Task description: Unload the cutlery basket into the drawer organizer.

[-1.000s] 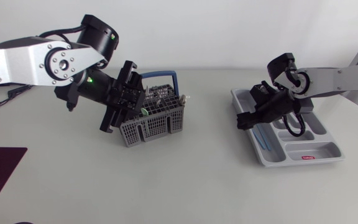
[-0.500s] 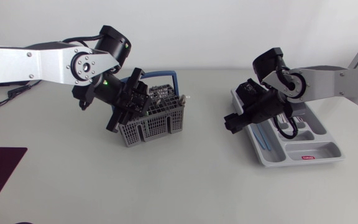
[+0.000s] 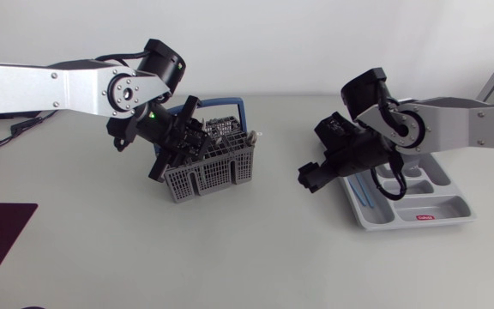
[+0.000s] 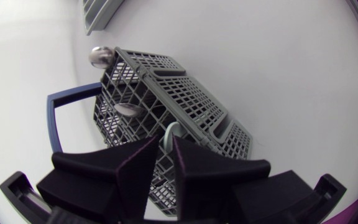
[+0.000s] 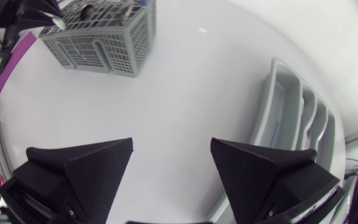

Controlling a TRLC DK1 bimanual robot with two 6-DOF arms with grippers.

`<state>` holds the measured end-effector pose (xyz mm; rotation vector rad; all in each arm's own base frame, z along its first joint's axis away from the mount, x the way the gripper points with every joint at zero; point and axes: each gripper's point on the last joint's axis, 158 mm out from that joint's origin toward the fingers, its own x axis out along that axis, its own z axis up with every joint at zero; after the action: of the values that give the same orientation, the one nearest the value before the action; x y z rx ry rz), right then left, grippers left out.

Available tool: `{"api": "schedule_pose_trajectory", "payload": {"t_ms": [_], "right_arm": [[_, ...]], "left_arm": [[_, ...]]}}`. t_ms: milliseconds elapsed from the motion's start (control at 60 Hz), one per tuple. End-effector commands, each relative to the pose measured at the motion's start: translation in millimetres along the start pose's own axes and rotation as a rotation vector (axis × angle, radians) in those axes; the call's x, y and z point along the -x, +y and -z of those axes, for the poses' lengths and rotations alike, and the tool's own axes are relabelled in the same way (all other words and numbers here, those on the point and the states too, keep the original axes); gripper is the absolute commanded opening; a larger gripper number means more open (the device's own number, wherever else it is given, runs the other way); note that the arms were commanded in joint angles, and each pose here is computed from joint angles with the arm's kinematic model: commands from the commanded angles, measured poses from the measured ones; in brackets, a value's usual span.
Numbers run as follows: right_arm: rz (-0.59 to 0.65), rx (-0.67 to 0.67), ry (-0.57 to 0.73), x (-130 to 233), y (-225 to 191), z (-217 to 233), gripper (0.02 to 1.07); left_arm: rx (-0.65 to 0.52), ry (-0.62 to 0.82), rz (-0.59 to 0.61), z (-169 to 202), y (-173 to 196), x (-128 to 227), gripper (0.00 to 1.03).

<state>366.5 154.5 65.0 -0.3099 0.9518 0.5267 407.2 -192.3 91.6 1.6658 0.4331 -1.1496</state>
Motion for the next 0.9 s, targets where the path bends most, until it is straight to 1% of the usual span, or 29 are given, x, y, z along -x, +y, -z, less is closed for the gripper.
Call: {"api": "schedule_pose_trajectory", "payload": {"t_ms": [0,83,233,267,300,433,517,717,883], "right_arm": [[-0.054,0.075,-0.028,3.2,26.8,2.5,0.92],[-0.126,0.145,-0.077,6.2,53.4,-4.3,0.92],[-0.188,0.206,-0.139,9.6,75.1,-16.8,0.92],[-0.197,0.215,-0.143,9.3,79.5,-18.0,0.93],[-0.204,0.231,-0.143,7.7,84.3,-18.1,0.94],[-0.23,0.27,-0.138,4.0,101.9,-16.3,0.94],[-0.239,0.287,-0.144,4.8,108.6,-17.1,0.94],[-0.252,0.324,-0.176,14.6,122.0,-23.7,0.95],[-0.26,0.347,-0.184,21.2,132.4,-21.3,0.95]], "left_arm": [[-0.036,0.006,0.01,2.4,2.8,-5.6,0.22],[-0.035,0.004,0.011,1.0,2.3,-5.9,0.2],[-0.032,0.004,0.014,0.9,1.0,-6.4,0.2],[-0.032,0.004,0.014,0.9,1.0,-6.4,0.19],[-0.032,0.004,0.014,0.9,1.0,-6.4,0.15],[-0.029,0.005,0.005,1.0,4.2,-1.4,0.15],[-0.027,0.004,-0.004,-0.3,6.8,7.5,0.15],[-0.024,0.004,-0.077,-3.2,23.2,39.8,0.15],[-0.016,0.006,-0.116,-3.0,28.9,58.9,0.15]]}}
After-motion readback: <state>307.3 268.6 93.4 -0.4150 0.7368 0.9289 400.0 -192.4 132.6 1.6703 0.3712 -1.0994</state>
